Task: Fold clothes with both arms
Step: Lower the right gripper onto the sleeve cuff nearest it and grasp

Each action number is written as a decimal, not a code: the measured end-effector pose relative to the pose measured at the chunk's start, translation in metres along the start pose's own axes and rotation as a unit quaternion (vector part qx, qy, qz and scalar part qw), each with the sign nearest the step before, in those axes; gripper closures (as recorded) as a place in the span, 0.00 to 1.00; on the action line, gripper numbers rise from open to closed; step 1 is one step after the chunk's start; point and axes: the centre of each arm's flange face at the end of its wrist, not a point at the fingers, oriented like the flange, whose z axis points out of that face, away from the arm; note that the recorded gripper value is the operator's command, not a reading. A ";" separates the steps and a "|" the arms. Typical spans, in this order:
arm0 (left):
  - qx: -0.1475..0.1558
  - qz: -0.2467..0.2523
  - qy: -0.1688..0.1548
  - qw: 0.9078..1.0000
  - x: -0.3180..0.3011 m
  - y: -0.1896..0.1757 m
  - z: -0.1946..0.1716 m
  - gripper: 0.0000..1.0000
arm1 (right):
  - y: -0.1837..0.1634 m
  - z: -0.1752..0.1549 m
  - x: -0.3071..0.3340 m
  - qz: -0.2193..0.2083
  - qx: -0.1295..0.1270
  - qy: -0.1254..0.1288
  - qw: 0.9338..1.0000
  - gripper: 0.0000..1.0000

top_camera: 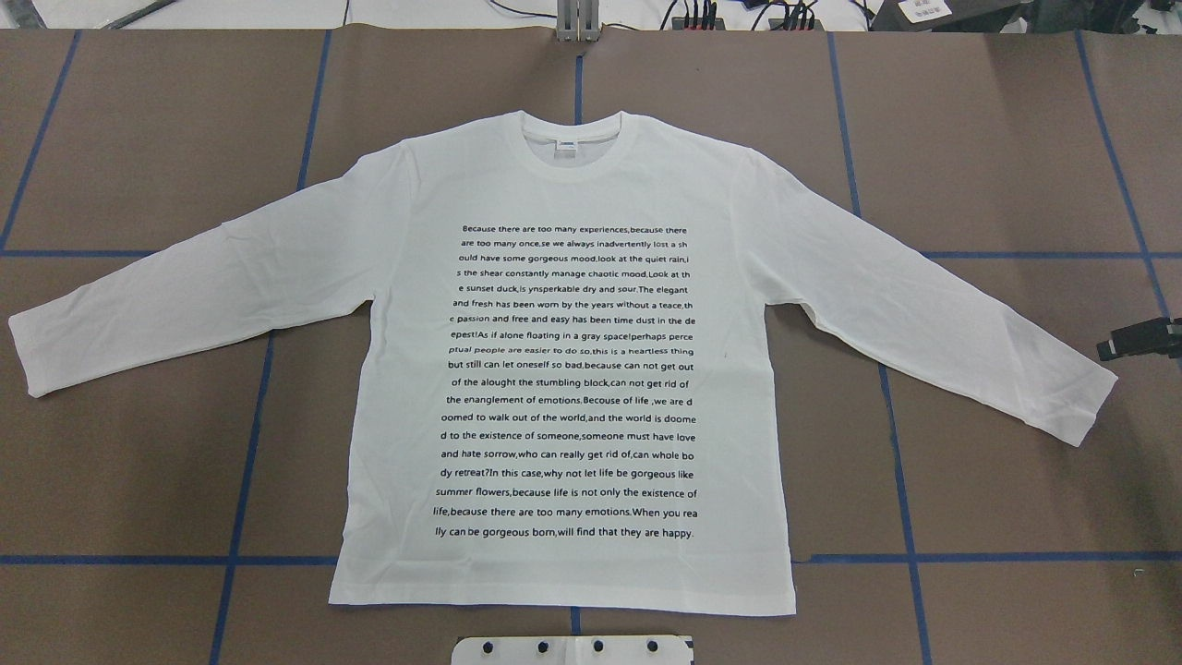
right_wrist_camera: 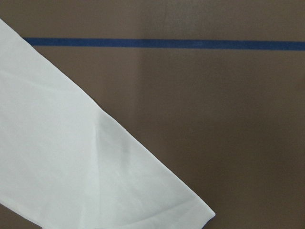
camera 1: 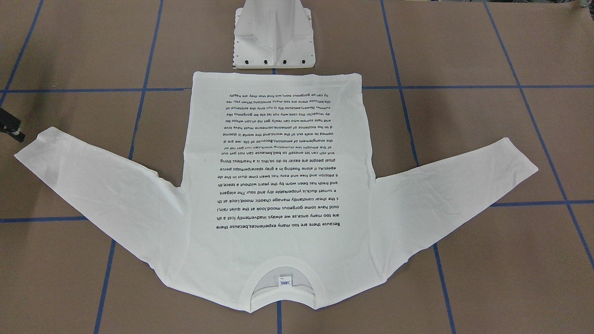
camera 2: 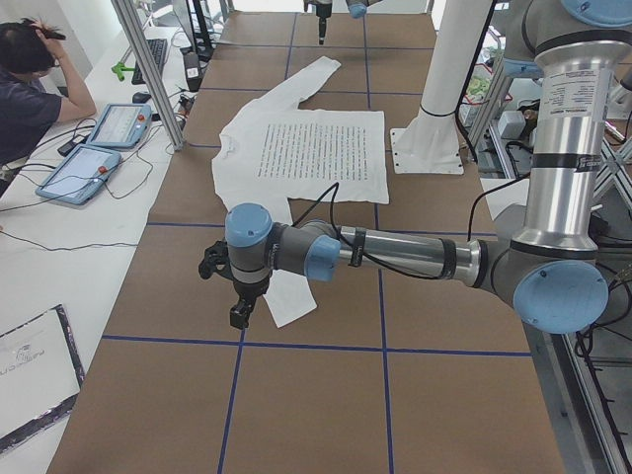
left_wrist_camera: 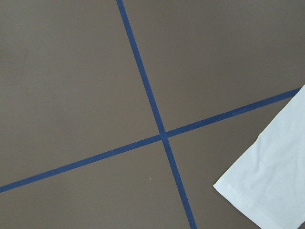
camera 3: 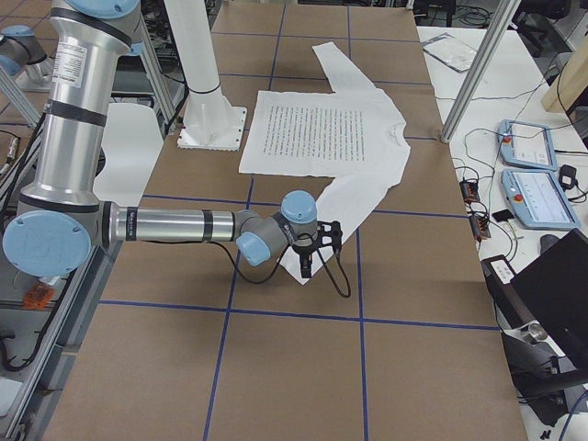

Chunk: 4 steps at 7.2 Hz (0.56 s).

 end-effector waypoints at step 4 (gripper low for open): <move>0.007 0.005 0.002 1.000 0.007 -0.001 -0.008 0.01 | 0.004 0.051 -0.002 -0.007 -0.028 0.020 0.999 0.05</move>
